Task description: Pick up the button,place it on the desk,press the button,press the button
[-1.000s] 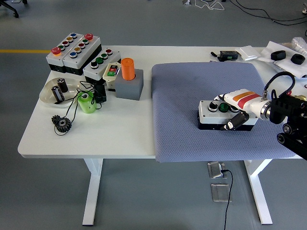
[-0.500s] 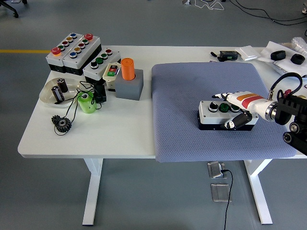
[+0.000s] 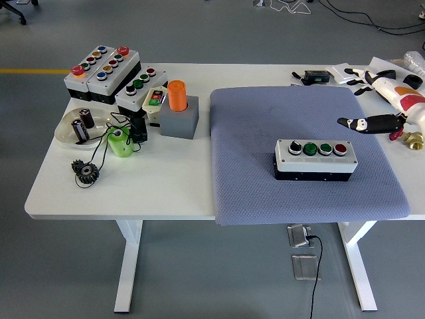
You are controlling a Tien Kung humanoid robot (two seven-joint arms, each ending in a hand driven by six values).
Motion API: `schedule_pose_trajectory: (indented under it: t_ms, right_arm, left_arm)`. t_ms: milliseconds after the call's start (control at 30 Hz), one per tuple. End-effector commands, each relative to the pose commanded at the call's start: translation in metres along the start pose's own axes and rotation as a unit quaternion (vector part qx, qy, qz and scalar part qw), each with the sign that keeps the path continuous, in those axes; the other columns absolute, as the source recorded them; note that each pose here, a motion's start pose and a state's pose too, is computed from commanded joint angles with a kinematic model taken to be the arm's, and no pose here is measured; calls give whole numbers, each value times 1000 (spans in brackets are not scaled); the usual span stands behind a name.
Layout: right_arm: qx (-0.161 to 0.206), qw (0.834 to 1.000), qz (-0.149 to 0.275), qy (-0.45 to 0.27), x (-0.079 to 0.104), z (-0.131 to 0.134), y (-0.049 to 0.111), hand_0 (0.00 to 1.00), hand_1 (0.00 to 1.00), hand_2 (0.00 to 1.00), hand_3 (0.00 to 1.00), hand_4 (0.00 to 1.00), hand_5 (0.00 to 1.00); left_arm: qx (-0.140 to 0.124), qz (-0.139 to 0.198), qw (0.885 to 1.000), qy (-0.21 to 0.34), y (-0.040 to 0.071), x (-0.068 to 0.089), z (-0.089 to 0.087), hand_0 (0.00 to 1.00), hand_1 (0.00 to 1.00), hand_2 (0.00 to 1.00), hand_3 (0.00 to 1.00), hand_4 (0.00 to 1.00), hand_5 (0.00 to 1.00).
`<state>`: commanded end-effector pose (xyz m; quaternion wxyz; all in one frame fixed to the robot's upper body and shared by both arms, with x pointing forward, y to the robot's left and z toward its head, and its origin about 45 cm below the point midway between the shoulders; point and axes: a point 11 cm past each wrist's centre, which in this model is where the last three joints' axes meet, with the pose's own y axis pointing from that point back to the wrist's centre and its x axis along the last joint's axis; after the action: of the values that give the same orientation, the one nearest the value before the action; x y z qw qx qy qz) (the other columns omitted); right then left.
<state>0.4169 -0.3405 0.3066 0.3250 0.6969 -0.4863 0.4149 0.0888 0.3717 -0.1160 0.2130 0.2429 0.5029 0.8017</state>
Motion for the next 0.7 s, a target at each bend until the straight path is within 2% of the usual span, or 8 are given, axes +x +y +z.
schedule_pose_trajectory:
  t_ms: [67, 100, 267, 300, 400, 700]
  right_arm:
    - [-13, 1000, -21, -5, -7, 6, 4, 362, 104, 270, 819, 799, 492]
    - [-17, 999, -31, -6, -11, 8, 5, 164, 2, 108, 719, 745, 531]
    - [-41, 996, -75, -10, -28, 15, 9, 164, 2, 108, 719, 745, 531]
    - [-44, 996, -79, -10, -29, 15, 9, 127, 2, 53, 693, 719, 539]
    - [-60, 993, -97, -5, -35, 19, 10, 127, 2, 53, 693, 719, 539]
    - [-77, 990, -119, 1, -47, 26, 10, 120, 2, 47, 688, 720, 565]
  left_arm:
    - [0, 0, 1000, -2, 0, 0, -1, 651, 706, 726, 509, 319, 936]
    - [1, 0, 1000, -2, 0, 1, -1, 651, 706, 726, 510, 319, 939]
    - [1, 1, 1000, -2, 0, 1, -2, 651, 706, 726, 510, 319, 939]
    - [2, 1, 1000, -2, 0, 1, -2, 650, 706, 725, 510, 319, 938]
    - [2, 1, 1000, -2, 0, 0, -2, 650, 706, 725, 510, 319, 938]
    - [3, 2, 1000, -3, 0, 1, -3, 651, 706, 725, 509, 319, 940]
